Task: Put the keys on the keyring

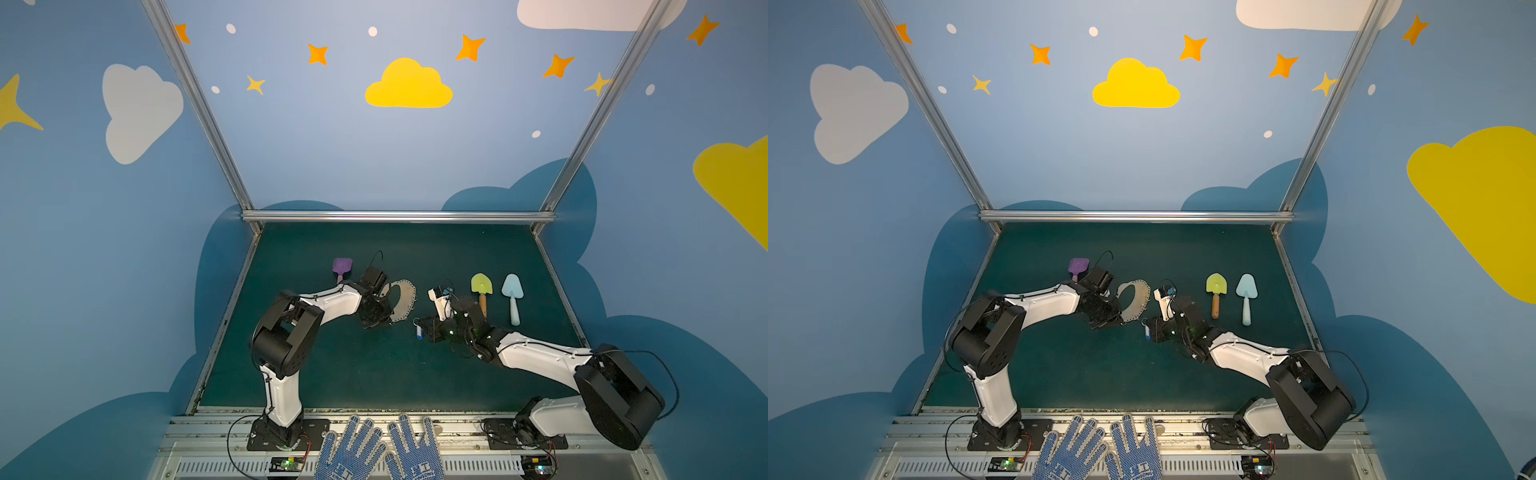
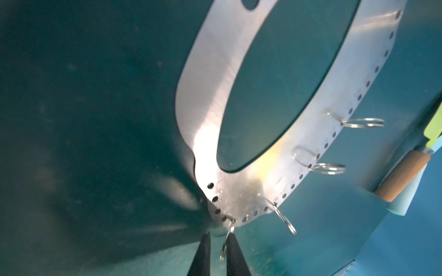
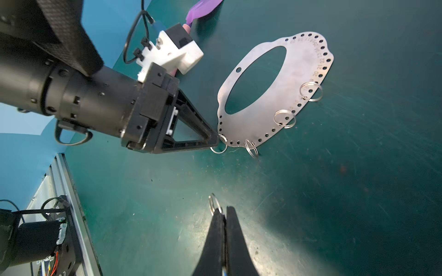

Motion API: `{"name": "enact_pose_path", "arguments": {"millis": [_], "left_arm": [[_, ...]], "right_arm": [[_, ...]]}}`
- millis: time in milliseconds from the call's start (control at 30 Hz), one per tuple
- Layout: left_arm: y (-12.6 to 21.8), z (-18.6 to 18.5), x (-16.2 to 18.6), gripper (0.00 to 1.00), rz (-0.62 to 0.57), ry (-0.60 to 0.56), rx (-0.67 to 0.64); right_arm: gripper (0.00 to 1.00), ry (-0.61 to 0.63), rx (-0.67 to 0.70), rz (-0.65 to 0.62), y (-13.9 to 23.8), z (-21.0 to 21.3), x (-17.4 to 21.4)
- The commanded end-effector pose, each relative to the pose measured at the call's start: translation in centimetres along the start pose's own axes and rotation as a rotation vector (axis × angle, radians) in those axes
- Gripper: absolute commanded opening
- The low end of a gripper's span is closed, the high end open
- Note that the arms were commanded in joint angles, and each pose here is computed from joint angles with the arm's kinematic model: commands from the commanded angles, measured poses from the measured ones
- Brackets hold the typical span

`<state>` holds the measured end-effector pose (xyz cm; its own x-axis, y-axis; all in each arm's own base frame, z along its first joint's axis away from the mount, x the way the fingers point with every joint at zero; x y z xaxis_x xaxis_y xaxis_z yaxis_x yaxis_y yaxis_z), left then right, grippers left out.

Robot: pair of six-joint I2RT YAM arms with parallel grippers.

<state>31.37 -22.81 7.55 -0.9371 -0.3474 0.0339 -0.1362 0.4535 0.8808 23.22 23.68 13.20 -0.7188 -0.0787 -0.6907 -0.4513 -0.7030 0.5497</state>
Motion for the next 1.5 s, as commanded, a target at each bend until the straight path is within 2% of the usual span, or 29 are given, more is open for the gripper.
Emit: {"name": "enact_pose_path", "arguments": {"millis": [0, 67, 300, 567, 833, 1067, 1467], "left_arm": [[0.1, -0.2, -0.4, 0.08, -0.013, -0.017, -0.015], [0.4, -0.2, -0.5, 0.04, -0.026, -0.028, -0.029], [1.5, -0.7, -1.0, 0.04, -0.055, -0.062, -0.023], [2.4, -2.2, -0.7, 0.04, -0.024, -0.064, 0.083], [3.4, -2.9, -0.5, 0.04, -0.012, -0.056, 0.136], [3.6, -3.2, -0.5, 0.04, 0.001, -0.04, 0.171], [3.8, -3.6, -0.3, 0.04, 0.012, -0.032, 0.203]], "right_arm": [[0.0, 0.005, -0.013, -0.023, -0.1, 0.4, -0.6], [0.0, 0.008, -0.008, -0.022, 0.0, 0.4, -0.6], [0.0, 0.005, 0.008, -0.001, -0.3, 0.1, -0.2], [0.0, 0.031, -0.024, 0.063, -1.9, 0.7, 0.4], [0.0, 0.038, -0.063, 0.114, -4.4, 1.3, 1.1], [0.0, 0.029, -0.071, 0.078, -6.2, 1.7, -0.6], [0.0, -0.012, -0.032, 0.073, -7.4, 0.5, -0.7]]}}
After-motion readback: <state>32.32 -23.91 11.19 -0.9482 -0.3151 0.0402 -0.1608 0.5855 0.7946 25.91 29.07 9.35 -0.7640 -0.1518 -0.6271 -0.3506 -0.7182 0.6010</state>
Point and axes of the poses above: each gripper's point midway between its finger pads, its own y axis back along the fingers, its own z axis along the line the jaws close on, x = y × z, the point moved 6 cm from there along y, back along the fingers, and after that the axes turned 1 degree about y, right-handed, at the moved point
